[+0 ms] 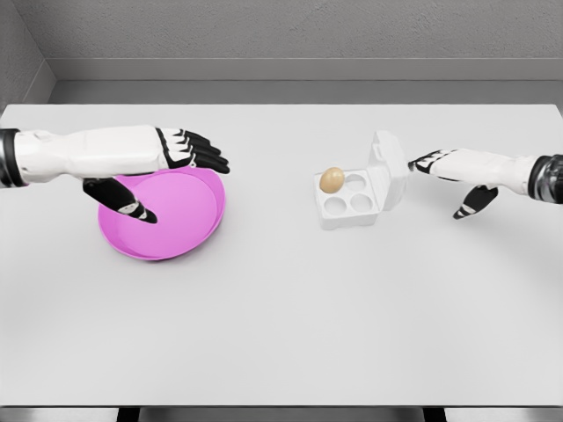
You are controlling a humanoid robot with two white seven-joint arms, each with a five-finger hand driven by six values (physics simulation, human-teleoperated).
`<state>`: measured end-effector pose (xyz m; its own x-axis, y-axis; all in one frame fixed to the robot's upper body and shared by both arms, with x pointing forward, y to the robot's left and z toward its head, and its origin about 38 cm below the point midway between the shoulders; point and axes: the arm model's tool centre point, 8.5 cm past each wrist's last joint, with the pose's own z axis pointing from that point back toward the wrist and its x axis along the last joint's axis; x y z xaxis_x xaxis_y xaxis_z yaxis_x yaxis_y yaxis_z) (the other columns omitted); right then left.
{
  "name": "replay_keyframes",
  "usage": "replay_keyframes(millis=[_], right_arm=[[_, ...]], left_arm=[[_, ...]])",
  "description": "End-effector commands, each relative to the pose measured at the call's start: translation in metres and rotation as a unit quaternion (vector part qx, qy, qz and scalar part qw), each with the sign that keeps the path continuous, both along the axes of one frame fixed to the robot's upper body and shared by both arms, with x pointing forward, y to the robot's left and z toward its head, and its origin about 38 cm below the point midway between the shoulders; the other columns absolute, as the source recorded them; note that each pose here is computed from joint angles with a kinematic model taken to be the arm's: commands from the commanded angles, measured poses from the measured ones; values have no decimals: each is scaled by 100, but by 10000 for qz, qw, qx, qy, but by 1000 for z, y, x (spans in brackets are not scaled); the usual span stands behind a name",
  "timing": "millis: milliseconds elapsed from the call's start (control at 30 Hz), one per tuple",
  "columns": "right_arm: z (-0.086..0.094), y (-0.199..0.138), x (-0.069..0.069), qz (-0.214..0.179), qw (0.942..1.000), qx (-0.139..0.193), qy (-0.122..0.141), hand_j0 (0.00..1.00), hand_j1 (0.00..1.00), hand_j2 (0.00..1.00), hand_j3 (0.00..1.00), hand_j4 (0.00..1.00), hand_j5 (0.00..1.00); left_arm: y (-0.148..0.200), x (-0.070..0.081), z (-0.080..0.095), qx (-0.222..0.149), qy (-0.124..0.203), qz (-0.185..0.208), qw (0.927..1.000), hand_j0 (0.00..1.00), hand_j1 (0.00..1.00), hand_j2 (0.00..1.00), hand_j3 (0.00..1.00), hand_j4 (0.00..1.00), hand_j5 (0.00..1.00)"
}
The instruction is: Pack egg into the box and close the box lid
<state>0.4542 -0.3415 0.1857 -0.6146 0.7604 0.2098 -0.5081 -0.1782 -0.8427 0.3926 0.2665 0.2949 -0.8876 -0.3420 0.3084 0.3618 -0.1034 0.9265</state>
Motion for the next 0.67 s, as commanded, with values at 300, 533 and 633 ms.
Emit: replay_keyframes(millis=[300, 533, 633], right_arm=[[32, 32, -7, 526, 9977, 65, -412, 100, 100, 100, 100, 100, 100], [43, 47, -11, 789, 9953, 64, -561, 100, 100, 100, 100, 100, 100], [62, 25, -9, 546, 9955, 18, -770, 100, 100, 100, 100, 100, 100]], left_arm=[[3, 0, 0, 5, 31, 43, 10000, 100, 100, 100, 100, 100, 100], [6, -1, -4, 30, 86, 85, 9999, 100, 100, 100, 100, 100, 100], [9, -1, -2, 53, 58, 110, 9999, 100, 100, 100, 100, 100, 100]])
